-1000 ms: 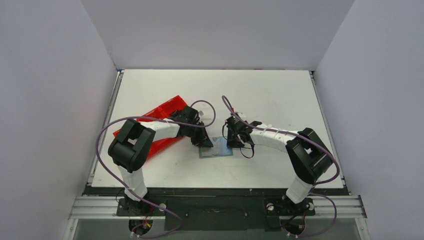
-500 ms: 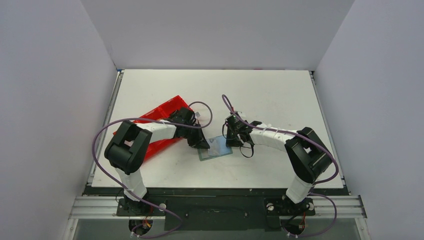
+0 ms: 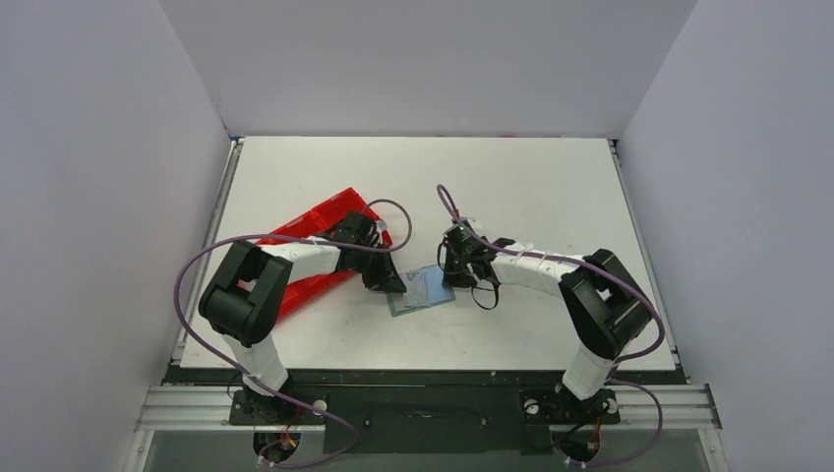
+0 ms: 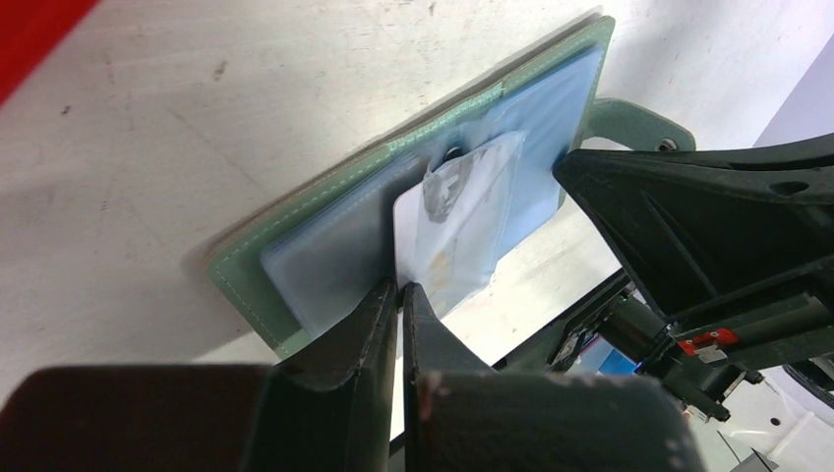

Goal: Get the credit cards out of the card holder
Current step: Remove the credit card from the card holder.

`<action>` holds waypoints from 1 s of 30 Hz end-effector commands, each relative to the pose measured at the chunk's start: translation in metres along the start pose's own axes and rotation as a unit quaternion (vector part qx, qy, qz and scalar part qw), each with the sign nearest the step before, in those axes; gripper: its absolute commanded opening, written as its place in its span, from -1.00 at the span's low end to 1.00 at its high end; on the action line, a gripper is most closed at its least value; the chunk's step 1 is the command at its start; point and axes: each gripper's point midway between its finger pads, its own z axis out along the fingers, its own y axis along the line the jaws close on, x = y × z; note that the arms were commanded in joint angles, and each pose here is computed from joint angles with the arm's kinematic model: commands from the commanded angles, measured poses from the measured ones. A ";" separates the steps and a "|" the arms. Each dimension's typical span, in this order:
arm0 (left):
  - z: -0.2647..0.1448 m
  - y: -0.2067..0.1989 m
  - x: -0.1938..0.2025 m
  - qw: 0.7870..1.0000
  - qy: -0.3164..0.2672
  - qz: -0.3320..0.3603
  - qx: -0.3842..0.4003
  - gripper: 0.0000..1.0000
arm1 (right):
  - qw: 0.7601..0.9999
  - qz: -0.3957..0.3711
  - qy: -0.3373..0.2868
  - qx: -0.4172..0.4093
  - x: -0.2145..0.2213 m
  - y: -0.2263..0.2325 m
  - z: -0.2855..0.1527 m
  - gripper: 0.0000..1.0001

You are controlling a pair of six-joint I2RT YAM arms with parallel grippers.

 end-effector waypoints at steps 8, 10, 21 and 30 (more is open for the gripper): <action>-0.015 0.032 0.000 0.998 -0.012 -0.006 -0.056 -1.00 | 0.992 -0.011 0.048 0.119 0.039 -0.070 0.018 -1.00; -0.015 0.034 0.000 0.998 -0.011 -0.006 -0.058 -1.00 | 0.992 -0.009 0.046 0.119 0.039 -0.071 0.017 -1.00; -0.022 0.004 -0.005 1.000 -0.017 0.016 -0.021 -1.00 | 0.995 -0.002 0.034 0.095 0.030 -0.062 0.008 -1.00; -0.035 -0.008 -0.009 0.999 -0.027 0.032 -0.032 -1.00 | 0.996 0.003 0.023 0.086 0.018 -0.057 0.000 -1.00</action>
